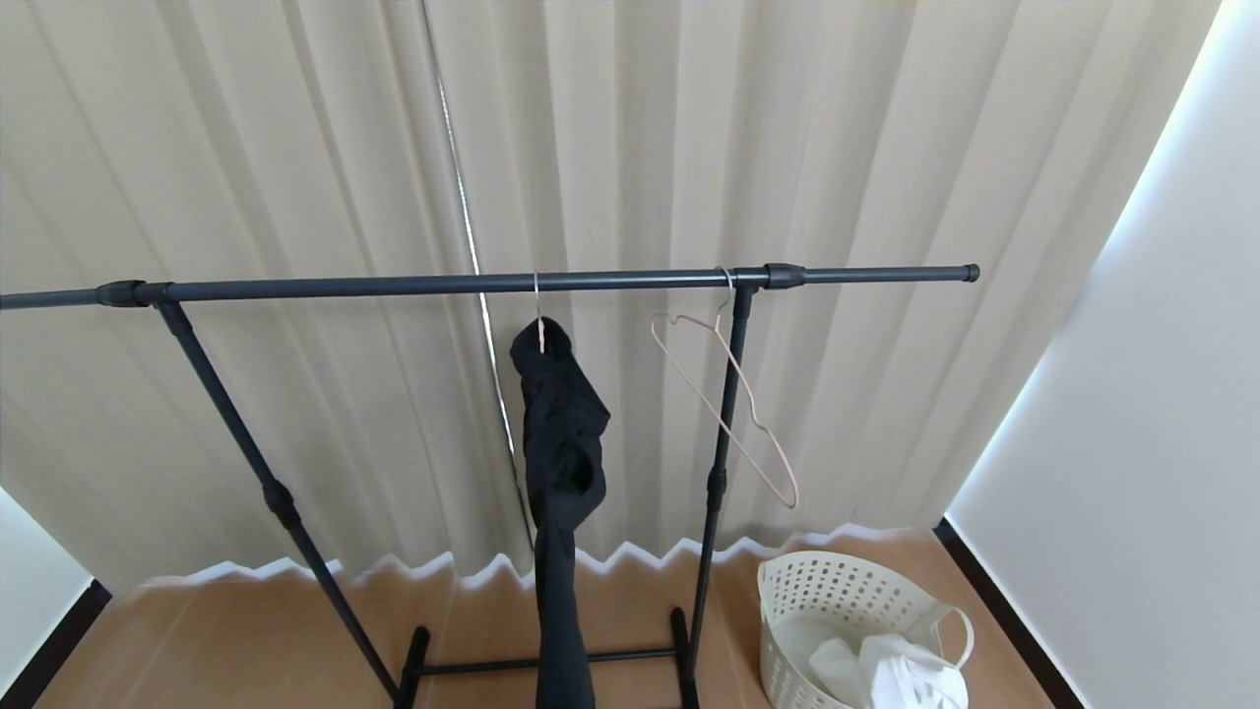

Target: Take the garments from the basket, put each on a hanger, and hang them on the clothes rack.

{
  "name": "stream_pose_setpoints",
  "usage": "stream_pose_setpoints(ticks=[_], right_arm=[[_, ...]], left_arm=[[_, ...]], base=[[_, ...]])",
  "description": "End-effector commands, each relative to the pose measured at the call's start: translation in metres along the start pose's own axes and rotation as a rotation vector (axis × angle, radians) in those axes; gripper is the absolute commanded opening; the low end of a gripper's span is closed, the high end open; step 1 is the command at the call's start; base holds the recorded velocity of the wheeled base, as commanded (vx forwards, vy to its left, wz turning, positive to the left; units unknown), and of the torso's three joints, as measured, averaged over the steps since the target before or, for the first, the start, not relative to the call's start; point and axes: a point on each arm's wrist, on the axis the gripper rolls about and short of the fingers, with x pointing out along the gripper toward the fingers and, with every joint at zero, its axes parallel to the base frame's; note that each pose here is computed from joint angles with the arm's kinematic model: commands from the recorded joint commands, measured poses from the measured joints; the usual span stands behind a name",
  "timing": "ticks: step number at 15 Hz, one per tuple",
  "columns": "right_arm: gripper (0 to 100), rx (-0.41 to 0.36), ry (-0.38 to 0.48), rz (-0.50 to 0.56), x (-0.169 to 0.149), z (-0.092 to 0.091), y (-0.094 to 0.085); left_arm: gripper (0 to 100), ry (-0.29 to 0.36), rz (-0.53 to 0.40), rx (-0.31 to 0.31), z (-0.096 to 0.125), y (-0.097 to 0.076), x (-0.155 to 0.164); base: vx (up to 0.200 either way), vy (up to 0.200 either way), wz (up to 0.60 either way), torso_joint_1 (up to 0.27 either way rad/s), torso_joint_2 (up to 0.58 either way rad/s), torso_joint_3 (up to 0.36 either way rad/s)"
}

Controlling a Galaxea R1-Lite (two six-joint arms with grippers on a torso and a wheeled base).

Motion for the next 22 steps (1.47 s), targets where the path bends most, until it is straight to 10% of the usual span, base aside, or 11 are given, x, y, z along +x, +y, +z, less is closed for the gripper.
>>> stream_pose_setpoints(ticks=[1, 22], right_arm=[[100, 0.01, 0.001, -0.002, 0.0002, 0.0001, -0.0001], [100, 0.007, 0.0, -0.005, 0.0002, 0.0003, -0.0002]], left_arm=[[100, 0.003, -0.001, 0.0, -0.0001, 0.0, 0.0002], [100, 0.003, -0.001, -0.003, -0.0001, 0.0, 0.0002]], base=[[0.0, 0.0, 0.0, -0.105, 0.24, 0.134], [0.0, 0.0, 0.0, -0.148, 0.35, 0.196]])
